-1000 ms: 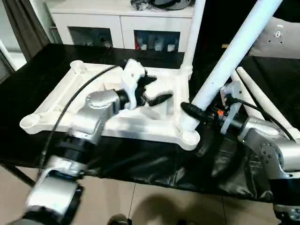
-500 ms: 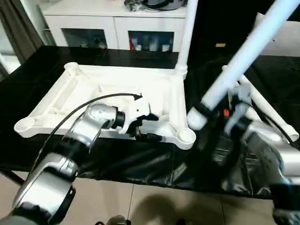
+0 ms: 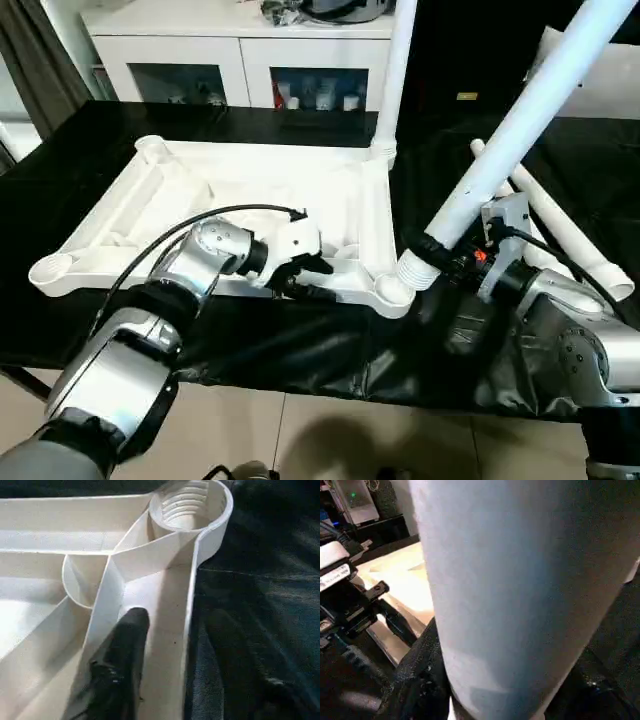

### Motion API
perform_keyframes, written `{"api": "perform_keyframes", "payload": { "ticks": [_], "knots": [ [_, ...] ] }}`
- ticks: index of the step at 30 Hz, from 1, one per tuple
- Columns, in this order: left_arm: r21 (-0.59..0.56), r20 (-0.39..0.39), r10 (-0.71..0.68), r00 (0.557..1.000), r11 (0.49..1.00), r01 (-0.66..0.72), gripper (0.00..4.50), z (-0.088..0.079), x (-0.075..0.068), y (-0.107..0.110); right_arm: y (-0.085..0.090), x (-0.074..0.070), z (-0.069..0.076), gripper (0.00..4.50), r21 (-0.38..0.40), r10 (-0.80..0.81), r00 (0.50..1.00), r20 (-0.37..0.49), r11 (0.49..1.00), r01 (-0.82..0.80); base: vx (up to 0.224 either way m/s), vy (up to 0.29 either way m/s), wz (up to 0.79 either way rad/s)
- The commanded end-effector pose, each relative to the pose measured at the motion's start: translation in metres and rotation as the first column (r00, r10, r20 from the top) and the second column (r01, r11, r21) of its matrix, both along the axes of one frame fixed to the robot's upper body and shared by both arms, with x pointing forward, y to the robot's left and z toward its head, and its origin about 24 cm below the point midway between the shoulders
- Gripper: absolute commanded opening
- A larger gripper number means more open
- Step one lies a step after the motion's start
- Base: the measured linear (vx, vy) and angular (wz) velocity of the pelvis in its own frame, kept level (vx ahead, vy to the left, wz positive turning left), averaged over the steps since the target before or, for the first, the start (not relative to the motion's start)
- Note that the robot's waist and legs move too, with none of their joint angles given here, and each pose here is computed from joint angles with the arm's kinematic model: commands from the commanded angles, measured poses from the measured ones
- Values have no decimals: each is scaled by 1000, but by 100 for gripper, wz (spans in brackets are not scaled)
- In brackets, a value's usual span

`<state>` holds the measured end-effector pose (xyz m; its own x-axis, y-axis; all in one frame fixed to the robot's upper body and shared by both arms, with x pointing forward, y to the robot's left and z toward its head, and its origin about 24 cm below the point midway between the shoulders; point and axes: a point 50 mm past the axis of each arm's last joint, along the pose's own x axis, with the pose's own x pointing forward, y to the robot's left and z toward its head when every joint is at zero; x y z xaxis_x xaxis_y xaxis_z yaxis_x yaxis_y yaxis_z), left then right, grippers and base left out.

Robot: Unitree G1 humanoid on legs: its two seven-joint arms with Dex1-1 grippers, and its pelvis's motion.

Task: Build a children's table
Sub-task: Pick table leg, then insert table leg to table base

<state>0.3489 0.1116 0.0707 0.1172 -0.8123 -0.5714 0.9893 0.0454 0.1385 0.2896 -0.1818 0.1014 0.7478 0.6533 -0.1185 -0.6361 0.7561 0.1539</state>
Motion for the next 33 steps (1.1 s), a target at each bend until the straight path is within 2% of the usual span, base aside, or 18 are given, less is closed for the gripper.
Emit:
{"api": "perform_keyframes", "payload": {
  "ticks": [1,12,15,17,20,25,28,29,30,33],
  "knots": [
    [27,20,3,1000,1000,-3,181,1,3,2,3,-1,8,191,1,22,999,32,1000,-22,0,0,0],
    [53,12,16,1000,998,-17,96,-4,4,5,4,1,8,191,-14,47,998,37,999,-47,0,0,0],
    [28,-19,16,1000,999,-16,84,-4,3,5,7,1,8,191,-15,59,998,38,998,-58,0,0,0],
    [18,-34,19,999,1000,-18,52,-5,3,5,7,1,8,191,-15,61,997,38,998,-60,0,0,0],
    [64,-23,13,1000,998,-12,41,-9,2,8,7,2,9,191,-16,64,997,40,998,-64,0,0,0],
    [44,-13,35,999,998,-34,6,-4,5,9,7,4,11,191,-22,69,997,44,997,-68,0,0,0],
    [-28,-65,83,994,996,-85,2,-3,6,7,8,5,13,191,-19,65,997,50,998,-64,0,0,0],
    [-96,-126,125,984,986,-137,0,-3,6,5,9,6,15,191,-14,51,997,55,999,-50,0,0,0],
    [-116,-158,147,976,979,-166,0,-4,5,4,10,7,15,191,-14,42,997,58,999,-41,0,0,0],
    [-95,-151,185,971,975,-201,0,-10,4,2,11,9,14,191,-13,19,998,53,1000,-18,0,0,0]
  ]
}}
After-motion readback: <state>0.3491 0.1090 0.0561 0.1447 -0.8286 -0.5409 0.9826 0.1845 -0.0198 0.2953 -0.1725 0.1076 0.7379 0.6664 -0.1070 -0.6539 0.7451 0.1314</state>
